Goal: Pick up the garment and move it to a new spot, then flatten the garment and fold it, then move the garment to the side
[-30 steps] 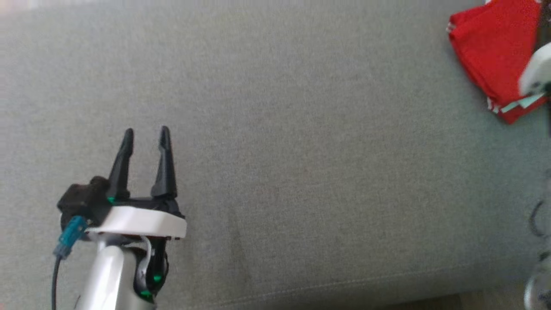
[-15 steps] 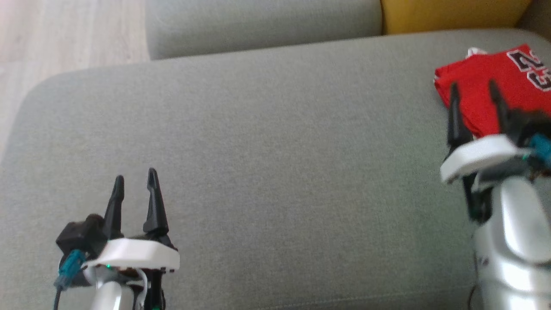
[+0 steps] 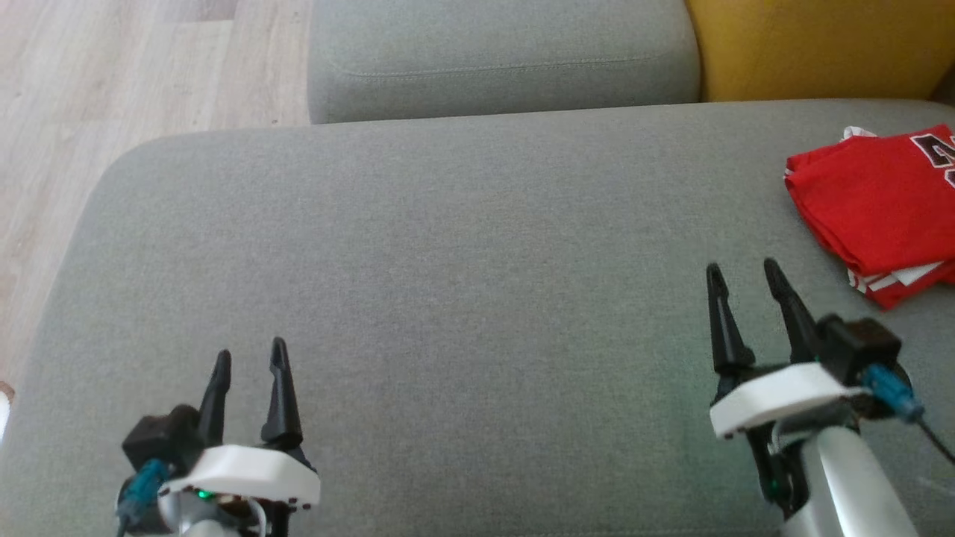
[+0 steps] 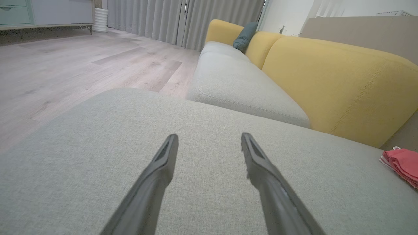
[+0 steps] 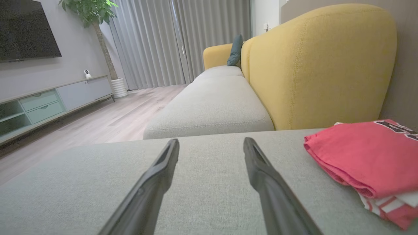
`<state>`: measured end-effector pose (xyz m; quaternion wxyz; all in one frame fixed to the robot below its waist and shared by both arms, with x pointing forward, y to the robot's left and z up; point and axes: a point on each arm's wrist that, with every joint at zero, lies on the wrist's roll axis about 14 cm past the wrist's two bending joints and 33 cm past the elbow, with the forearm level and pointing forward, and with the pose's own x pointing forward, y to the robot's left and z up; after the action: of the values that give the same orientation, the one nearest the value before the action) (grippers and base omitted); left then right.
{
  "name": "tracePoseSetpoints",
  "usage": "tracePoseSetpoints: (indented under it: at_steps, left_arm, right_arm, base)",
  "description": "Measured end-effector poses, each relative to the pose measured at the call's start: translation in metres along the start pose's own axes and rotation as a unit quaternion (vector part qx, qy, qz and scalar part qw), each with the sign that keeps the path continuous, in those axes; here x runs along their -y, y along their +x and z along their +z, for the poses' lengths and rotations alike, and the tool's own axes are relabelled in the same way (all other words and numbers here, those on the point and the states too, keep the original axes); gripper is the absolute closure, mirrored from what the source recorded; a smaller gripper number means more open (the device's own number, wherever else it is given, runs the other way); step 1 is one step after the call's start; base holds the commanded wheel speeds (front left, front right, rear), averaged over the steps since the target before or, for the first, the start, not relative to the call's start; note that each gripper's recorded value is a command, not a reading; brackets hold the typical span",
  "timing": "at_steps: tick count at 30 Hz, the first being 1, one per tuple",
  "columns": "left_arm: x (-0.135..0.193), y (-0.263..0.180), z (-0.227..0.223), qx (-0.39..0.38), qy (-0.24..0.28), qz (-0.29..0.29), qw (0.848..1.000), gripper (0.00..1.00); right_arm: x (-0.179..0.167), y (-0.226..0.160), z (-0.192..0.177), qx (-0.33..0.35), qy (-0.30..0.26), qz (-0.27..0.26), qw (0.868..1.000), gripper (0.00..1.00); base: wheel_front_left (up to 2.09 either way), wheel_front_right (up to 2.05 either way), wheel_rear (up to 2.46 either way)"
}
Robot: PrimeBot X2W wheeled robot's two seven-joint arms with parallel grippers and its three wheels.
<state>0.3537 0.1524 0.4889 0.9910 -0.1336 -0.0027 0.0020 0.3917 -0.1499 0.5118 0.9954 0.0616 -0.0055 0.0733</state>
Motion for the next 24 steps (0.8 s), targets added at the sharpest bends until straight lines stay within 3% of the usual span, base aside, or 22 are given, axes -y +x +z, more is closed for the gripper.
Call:
tracePoseSetpoints:
  at_steps: [24]
  left_arm:
    - [0.006, -0.002, -0.015, -0.024, 0.004, -0.012, 1.000, 0.00]
  right_arm:
    - [-0.001, -0.012, -0.012, -0.011, 0.001, -0.001, 1.000, 0.00]
  base:
    - [0.00, 0.00, 0.00]
